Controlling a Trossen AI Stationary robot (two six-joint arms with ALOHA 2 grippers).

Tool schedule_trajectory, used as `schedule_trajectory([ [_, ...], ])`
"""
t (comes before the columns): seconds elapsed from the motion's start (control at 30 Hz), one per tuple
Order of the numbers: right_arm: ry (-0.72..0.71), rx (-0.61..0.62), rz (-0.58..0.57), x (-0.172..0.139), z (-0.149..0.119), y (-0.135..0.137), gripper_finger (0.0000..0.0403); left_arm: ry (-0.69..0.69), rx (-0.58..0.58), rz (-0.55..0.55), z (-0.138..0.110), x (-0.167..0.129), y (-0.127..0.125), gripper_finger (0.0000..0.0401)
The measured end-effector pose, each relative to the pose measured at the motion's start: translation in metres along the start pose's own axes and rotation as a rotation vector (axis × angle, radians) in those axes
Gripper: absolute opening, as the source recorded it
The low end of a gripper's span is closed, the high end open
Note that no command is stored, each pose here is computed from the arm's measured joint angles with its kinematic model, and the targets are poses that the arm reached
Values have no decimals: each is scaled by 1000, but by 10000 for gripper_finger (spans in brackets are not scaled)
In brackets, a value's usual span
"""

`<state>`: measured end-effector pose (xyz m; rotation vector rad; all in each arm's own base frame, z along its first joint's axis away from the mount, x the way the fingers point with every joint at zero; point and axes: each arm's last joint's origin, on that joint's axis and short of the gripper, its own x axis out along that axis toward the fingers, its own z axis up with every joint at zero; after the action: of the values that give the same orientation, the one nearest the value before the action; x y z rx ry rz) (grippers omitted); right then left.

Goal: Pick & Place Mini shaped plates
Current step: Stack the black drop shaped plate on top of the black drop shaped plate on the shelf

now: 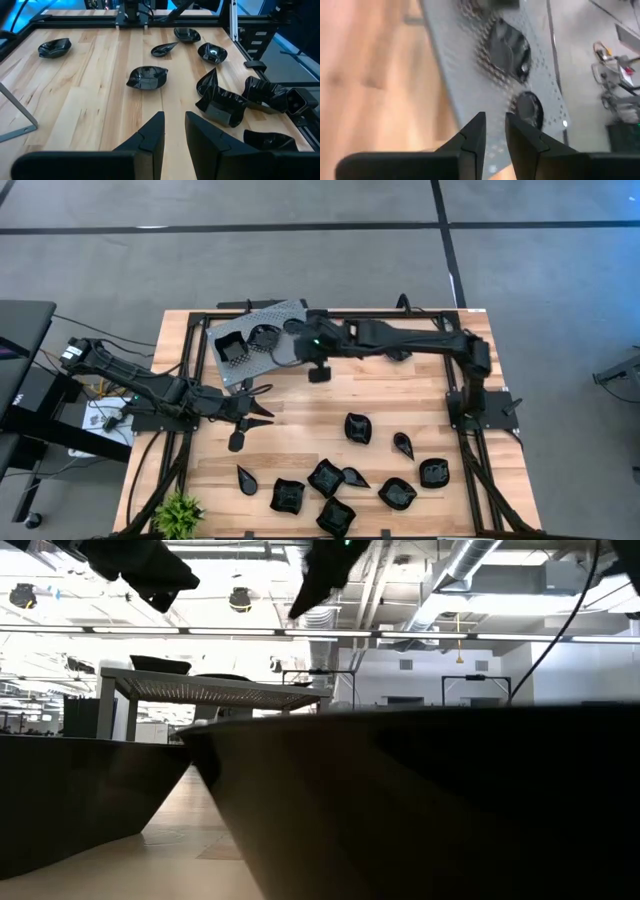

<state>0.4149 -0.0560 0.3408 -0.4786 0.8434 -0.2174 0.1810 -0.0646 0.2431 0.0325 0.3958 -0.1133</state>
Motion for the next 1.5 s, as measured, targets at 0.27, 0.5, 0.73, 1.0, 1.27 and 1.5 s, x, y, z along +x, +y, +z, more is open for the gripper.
schedule_trajectory([
  [0.27,164,126,49,-73,-12,23,67,-17,-4,-2,2,0,0,78],
  [0.5,394,332,89,-80,-50,56,67,-24,-6,-2,2,0,0,78],
  [0.73,726,713,250,-65,-96,124,67,-26,-6,-2,3,0,0,78],
  [1.0,1078,881,313,-75,-132,196,67,-30,-7,-3,3,0,0,78],
  [1.27,1034,989,309,-61,-150,220,68,-32,-8,-3,3,0,0,78],
  [1.5,1013,1032,220,-48,-166,219,68,-33,-8,-3,3,0,0,78],
])
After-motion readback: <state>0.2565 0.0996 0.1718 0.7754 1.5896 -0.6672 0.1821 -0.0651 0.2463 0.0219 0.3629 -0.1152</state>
